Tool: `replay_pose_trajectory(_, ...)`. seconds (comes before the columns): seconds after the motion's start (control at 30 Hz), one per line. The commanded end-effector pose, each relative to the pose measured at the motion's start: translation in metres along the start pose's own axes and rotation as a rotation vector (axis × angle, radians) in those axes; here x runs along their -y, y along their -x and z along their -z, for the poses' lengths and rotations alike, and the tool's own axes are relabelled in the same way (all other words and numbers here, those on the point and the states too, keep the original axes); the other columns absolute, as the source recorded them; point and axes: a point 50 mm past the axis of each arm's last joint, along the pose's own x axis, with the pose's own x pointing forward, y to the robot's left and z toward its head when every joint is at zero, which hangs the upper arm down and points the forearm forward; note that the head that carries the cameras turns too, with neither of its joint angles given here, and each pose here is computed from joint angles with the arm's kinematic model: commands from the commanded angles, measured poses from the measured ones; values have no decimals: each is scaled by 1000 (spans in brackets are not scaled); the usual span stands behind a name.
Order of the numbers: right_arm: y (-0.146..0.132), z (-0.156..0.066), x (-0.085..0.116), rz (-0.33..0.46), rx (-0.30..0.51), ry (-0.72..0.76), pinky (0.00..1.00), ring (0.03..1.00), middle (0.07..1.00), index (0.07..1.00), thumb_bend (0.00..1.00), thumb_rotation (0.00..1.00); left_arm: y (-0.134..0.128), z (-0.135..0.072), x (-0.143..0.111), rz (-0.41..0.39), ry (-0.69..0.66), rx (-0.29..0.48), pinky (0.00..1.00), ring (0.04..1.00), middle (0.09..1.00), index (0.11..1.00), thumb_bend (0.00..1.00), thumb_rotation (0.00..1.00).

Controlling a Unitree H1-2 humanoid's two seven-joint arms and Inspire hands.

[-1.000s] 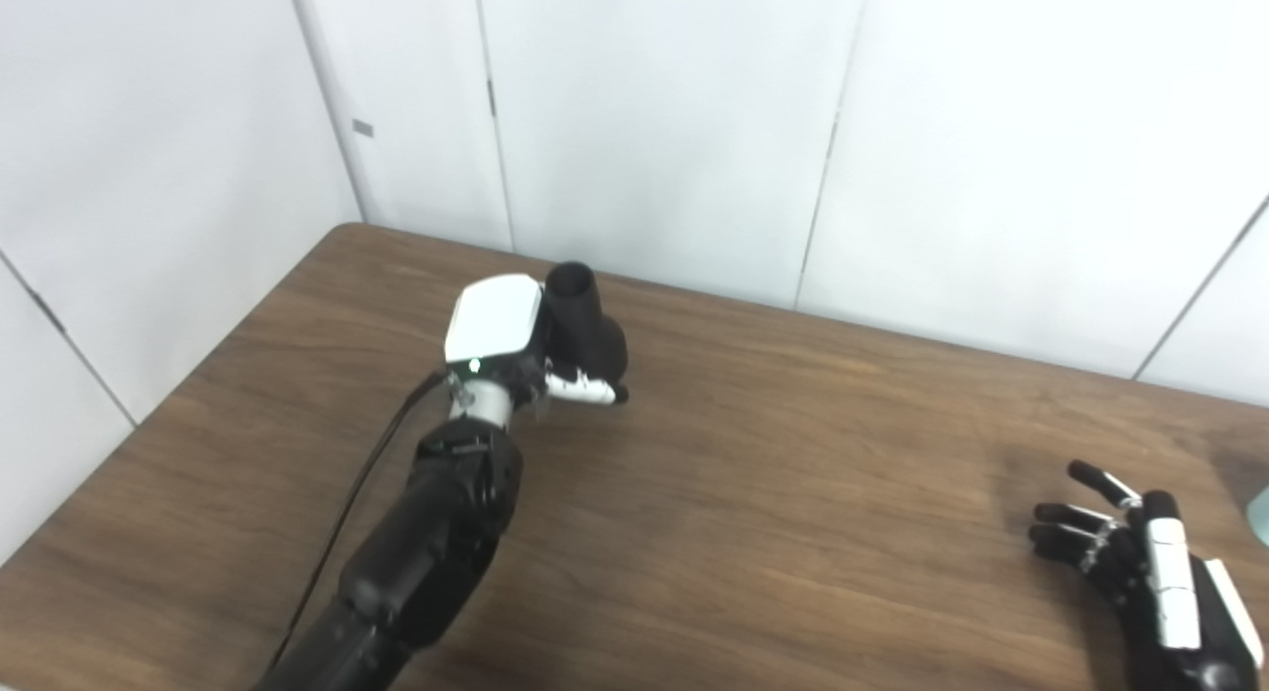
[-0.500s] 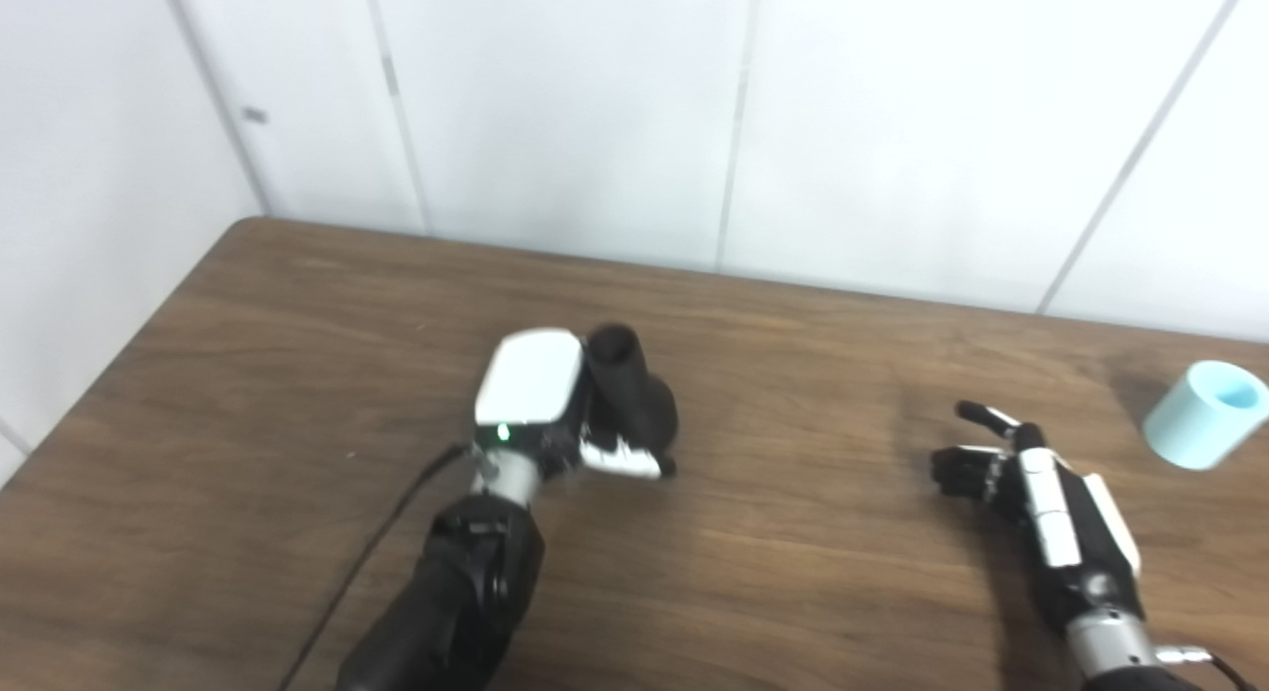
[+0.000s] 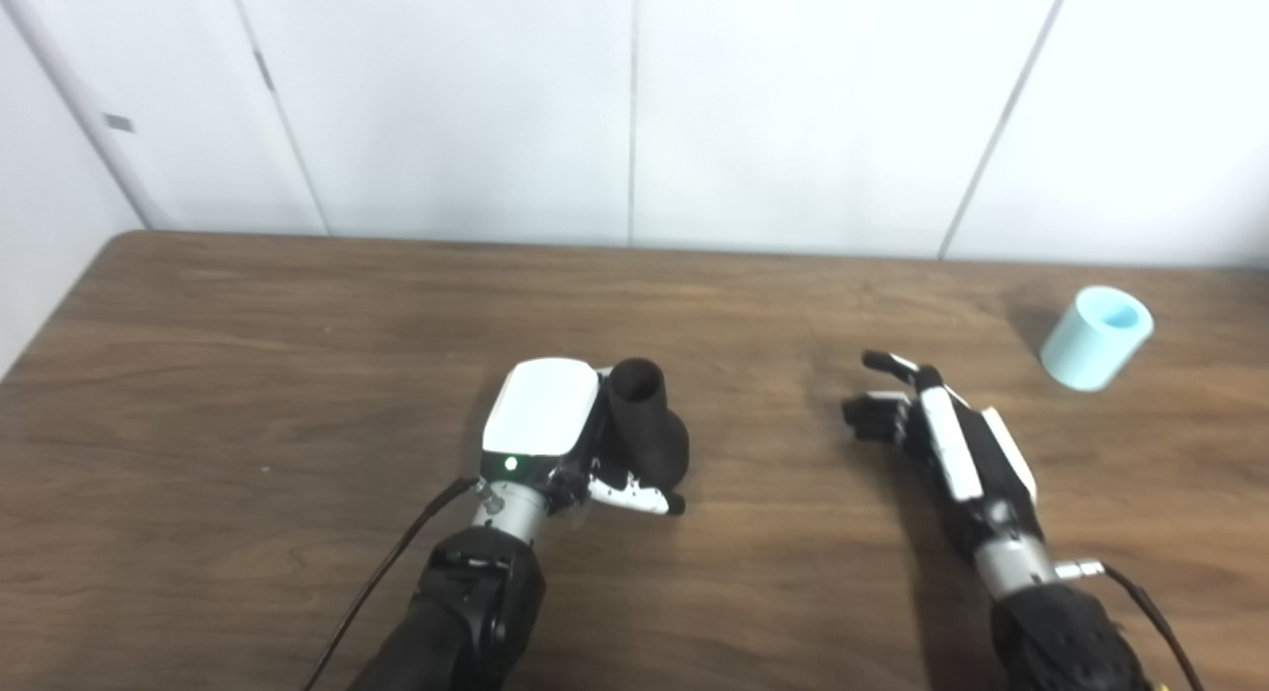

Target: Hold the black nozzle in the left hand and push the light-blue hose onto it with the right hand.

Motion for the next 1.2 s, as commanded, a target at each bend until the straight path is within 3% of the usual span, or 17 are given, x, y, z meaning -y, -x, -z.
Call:
replay_pose_trajectory(0.0, 0, -11, -5, -13, 38, -2, 632, 658, 598, 795, 435, 1000, 0, -10, 1, -13, -31, 47, 770, 629, 498, 477, 525, 0)
replay_pose_trajectory(0.27, 1, -16, -6, 6, 42, -25, 580, 676, 649, 801, 418, 985, 8, -25, 18, 24, -62, 111, 854, 620, 486, 486, 526, 0)
replay_pose_trajectory(0.33, 1, -21, 0, 6, 56, -30, 571, 663, 660, 791, 377, 884, 9, -27, 19, 31, -65, 107, 877, 621, 489, 484, 525, 0)
replay_pose_trajectory(0.5, 1, -33, 21, 83, 96, 10, 543, 631, 668, 765, 389, 413, 9, -29, 20, 30, -64, 103, 905, 625, 487, 485, 525, 0)
replay_pose_trajectory(0.67, 1, -47, 42, 162, 138, 8, 617, 669, 679, 738, 512, 271, 8, -26, 20, 33, -57, 102, 903, 625, 488, 485, 525, 0)
replay_pose_trajectory(0.97, -7, -57, 88, 255, 217, 91, 611, 667, 693, 758, 651, 246, 9, -18, 20, 36, -35, 102, 901, 624, 486, 487, 525, 0)
replay_pose_trajectory(1.17, -6, -92, 98, 321, 284, 225, 597, 665, 699, 735, 639, 191, 11, -12, 18, 42, -26, 96, 893, 627, 492, 483, 525, 0)
